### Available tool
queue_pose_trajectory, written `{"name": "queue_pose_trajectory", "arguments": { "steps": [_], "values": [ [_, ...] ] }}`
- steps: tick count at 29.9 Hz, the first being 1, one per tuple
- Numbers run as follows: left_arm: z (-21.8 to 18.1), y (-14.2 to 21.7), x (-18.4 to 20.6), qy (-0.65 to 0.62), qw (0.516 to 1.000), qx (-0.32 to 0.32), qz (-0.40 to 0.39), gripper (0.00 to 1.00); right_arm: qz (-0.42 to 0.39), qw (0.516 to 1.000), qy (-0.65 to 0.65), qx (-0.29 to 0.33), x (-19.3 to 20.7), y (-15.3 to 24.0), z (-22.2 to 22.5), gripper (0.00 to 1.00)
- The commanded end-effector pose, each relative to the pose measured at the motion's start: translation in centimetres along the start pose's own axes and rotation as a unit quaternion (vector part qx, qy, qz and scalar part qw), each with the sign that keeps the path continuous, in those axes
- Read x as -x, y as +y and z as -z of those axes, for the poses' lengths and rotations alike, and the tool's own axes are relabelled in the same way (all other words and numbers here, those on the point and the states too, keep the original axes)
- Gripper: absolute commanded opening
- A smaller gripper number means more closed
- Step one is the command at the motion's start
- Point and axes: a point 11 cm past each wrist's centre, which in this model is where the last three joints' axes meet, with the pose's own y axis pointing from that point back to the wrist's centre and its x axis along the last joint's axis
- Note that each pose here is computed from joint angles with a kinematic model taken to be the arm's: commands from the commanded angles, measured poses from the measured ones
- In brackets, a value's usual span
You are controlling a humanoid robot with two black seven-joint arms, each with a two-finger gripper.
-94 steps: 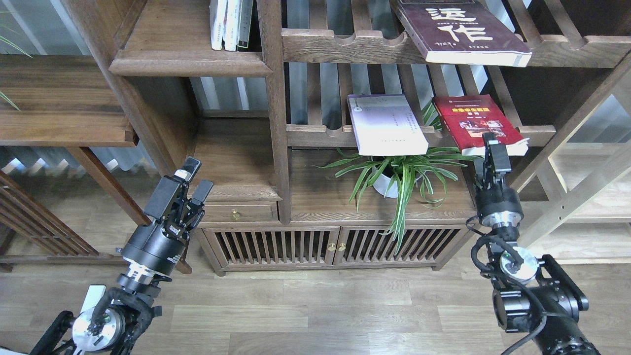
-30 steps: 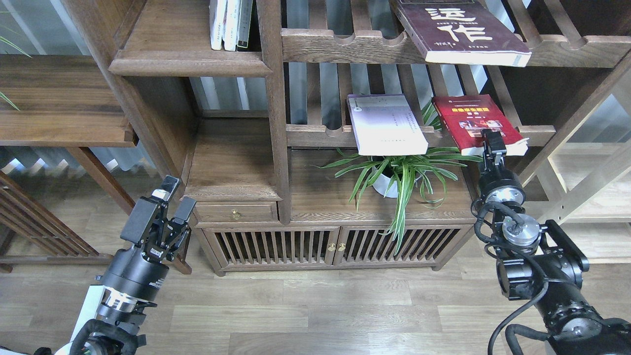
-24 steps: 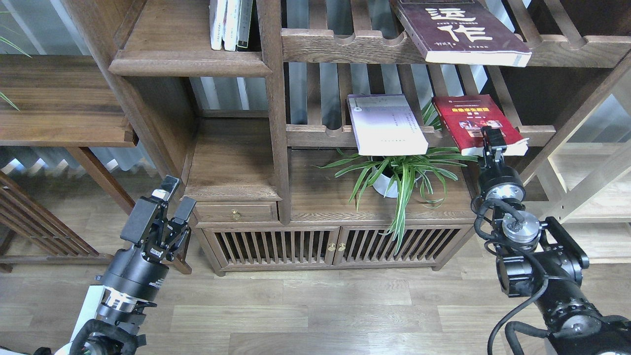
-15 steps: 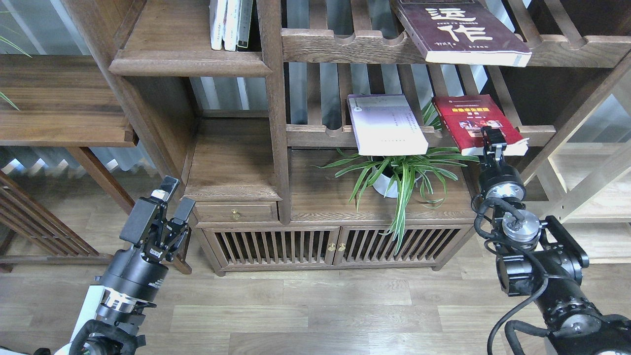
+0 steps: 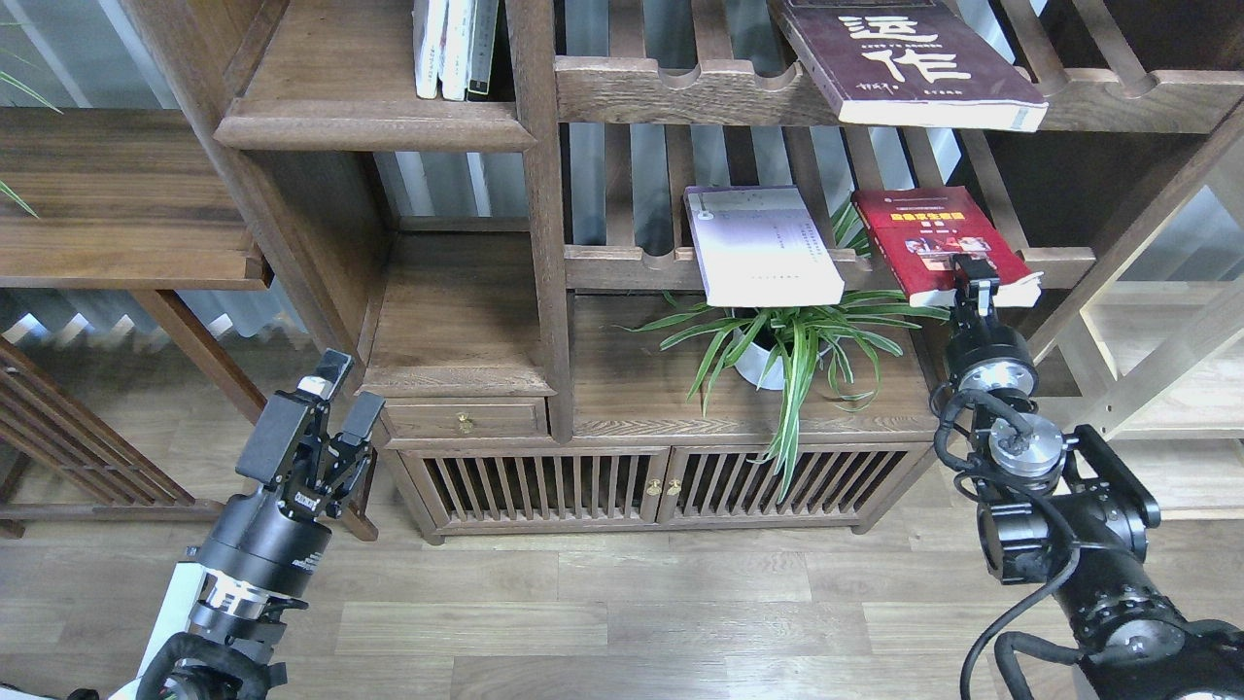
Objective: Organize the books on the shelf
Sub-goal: 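Grasp the lower edge of the red book with the right gripper, then tilt the red book out and lower it off the shelf with right gripper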
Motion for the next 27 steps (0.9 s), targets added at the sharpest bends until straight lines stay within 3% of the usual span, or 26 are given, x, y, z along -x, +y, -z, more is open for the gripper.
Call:
{"name": "queue_pose_trajectory", "arguments": {
  "steps": [1, 9, 21, 27],
  "values": [
    [0.0, 0.1, 0.0, 0.000, 1.000, 0.000, -0.001, 0.99, 0.002, 1.000, 0.000, 0.000, 0.1, 0.0, 0.0, 0.35],
    [0.0, 0.1, -0.1, 0.001, 1.000, 0.000, -0.001, 0.99, 0.012, 1.000, -0.002, 0.002, 0.9, -0.3, -0.2, 0.29],
    [0.1, 0.1, -0.1, 0.001, 1.000, 0.000, -0.001, 0.99, 0.058, 0.998, -0.010, -0.001, 1.7, 0.0, 0.1, 0.11],
    [0.3, 0.1, -0.1, 0.003, 1.000, -0.004, -0.002, 0.99, 0.079, 0.997, -0.018, -0.008, 0.4, 1.1, 0.5, 0.06]
  ]
}}
